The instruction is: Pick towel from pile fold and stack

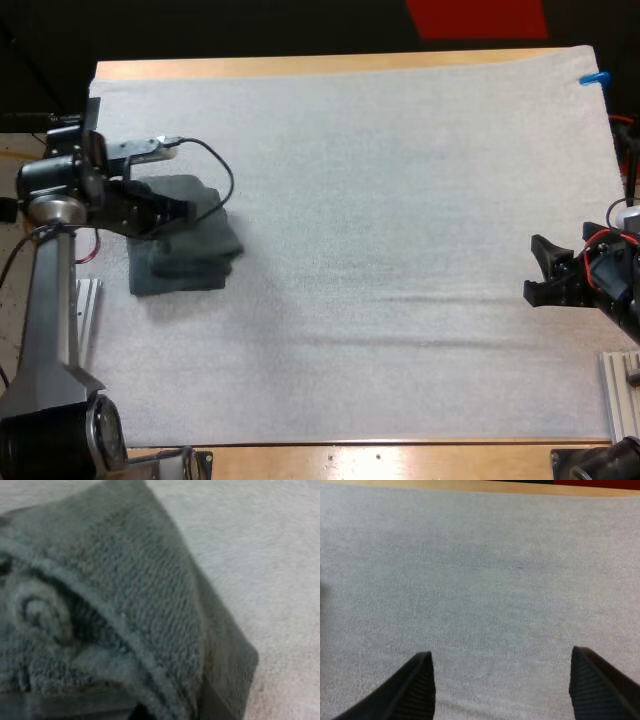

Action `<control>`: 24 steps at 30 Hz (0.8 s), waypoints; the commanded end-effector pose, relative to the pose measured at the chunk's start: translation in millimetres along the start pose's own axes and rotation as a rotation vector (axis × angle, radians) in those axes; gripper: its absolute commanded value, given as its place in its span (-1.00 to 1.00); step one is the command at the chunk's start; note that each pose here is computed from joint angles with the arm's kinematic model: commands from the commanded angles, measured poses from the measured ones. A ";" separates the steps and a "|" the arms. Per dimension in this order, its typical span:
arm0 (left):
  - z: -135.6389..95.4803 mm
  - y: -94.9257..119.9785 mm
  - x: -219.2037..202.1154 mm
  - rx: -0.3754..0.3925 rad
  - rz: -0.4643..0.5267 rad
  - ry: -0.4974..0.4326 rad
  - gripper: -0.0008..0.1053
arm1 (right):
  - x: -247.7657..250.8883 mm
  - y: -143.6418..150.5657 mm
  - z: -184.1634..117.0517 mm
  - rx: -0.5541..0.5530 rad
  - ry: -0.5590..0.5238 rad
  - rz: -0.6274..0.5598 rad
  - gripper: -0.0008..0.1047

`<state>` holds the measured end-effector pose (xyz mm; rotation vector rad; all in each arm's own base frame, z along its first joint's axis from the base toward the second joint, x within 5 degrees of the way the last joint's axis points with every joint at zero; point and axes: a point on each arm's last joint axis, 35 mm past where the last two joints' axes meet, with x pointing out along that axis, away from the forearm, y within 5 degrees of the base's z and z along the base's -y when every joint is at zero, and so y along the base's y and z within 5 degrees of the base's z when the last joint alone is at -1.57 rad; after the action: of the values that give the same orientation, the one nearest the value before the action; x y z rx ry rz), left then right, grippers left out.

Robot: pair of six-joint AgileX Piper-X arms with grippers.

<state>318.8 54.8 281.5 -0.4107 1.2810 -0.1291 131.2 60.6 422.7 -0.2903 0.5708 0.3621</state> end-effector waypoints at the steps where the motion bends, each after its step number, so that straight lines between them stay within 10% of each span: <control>1: -0.4 3.4 -6.9 -0.005 0.015 -0.014 -0.98 | -4.5 -0.6 1.2 0.008 -0.017 -0.006 0.08; 8: -5.2 26.4 1.2 -0.019 0.037 -0.011 -0.87 | -4.5 -0.6 1.2 0.009 -0.017 -0.006 0.08; 17: -10.7 38.6 6.4 -0.010 0.316 0.022 0.13 | -4.5 -0.6 1.2 0.009 -0.017 -0.006 0.08; 24: -12.6 44.3 1.0 -0.010 0.527 0.035 0.18 | -4.5 -0.6 1.2 0.009 -0.017 -0.006 0.08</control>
<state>303.2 91.6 258.6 -0.0975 1.3851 0.2915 131.2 60.6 422.7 -0.2837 0.5719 0.3601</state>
